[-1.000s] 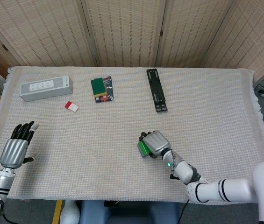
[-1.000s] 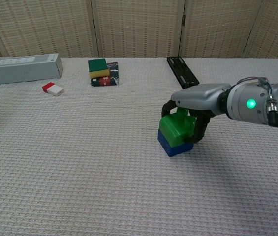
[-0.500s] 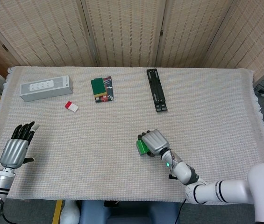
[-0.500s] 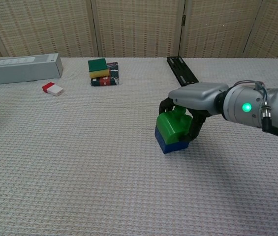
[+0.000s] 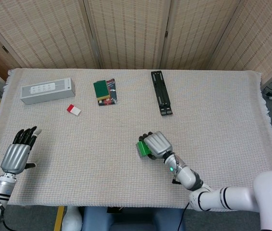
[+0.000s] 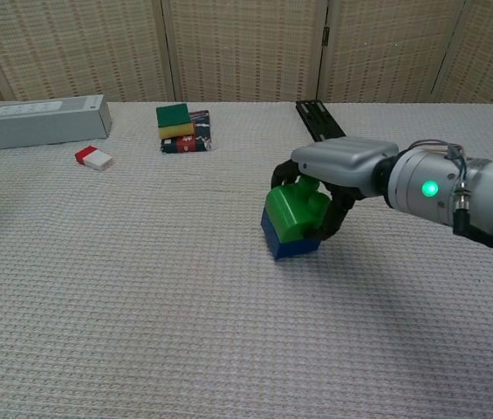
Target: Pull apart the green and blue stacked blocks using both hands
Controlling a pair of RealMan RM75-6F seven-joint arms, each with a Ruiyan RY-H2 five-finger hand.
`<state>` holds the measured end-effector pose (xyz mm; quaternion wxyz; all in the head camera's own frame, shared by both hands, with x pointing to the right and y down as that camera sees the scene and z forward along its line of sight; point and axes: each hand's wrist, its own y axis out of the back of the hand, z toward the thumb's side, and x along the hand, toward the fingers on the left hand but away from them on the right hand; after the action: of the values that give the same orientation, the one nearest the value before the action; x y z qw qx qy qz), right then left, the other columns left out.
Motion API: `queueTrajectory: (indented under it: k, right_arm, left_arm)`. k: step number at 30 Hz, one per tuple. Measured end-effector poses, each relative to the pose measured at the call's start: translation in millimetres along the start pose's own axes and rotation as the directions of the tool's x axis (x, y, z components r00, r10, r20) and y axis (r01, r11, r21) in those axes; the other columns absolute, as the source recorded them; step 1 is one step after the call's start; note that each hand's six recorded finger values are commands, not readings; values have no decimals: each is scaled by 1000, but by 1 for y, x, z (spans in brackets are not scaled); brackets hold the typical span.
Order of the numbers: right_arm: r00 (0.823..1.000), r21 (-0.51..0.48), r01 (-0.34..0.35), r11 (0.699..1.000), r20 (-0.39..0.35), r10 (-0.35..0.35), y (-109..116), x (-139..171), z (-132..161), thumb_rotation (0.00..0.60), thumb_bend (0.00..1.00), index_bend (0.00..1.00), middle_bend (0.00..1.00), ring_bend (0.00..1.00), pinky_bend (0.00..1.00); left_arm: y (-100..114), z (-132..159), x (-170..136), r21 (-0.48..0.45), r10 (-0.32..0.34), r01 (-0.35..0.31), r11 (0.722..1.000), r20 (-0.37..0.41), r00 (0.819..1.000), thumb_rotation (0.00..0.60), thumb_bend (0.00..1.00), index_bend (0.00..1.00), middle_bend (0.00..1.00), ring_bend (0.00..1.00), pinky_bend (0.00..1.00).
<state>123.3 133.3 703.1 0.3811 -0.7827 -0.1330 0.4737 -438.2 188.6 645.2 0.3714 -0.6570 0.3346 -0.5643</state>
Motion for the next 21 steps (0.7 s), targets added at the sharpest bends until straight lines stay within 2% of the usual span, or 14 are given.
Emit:
queueTrajectory:
  k: [4, 10, 15, 21]
  right_arm:
    - [999, -17, 29, 999, -13, -30, 6, 0, 2, 600, 348, 878, 664, 753, 796]
    - [998, -35, 57, 998, -28, -58, 16, 0, 6, 600, 349, 908, 686, 777, 820]
    - [997, -88, 51, 995, -56, -56, 28, 2, 16, 600, 348, 909, 691, 793, 822]
    - [995, -161, 45, 986, -81, -59, 41, -3, 29, 600, 349, 915, 695, 802, 828]
  left_arm:
    - [-2, 3, 0, -27, -15, 16, 1000, 20, 1000, 600, 248, 0, 51, 0, 0]
    - [-5, 12, 2, -41, -15, 18, 999, 66, 998, 600, 248, 0, 63, 0, 0]
    - [-9, 26, 1, -132, -21, 37, 990, 125, 992, 600, 247, 0, 67, 0, 0]
    - [-15, 53, 13, -223, -63, 105, 969, 189, 980, 600, 246, 3, 62, 0, 0]
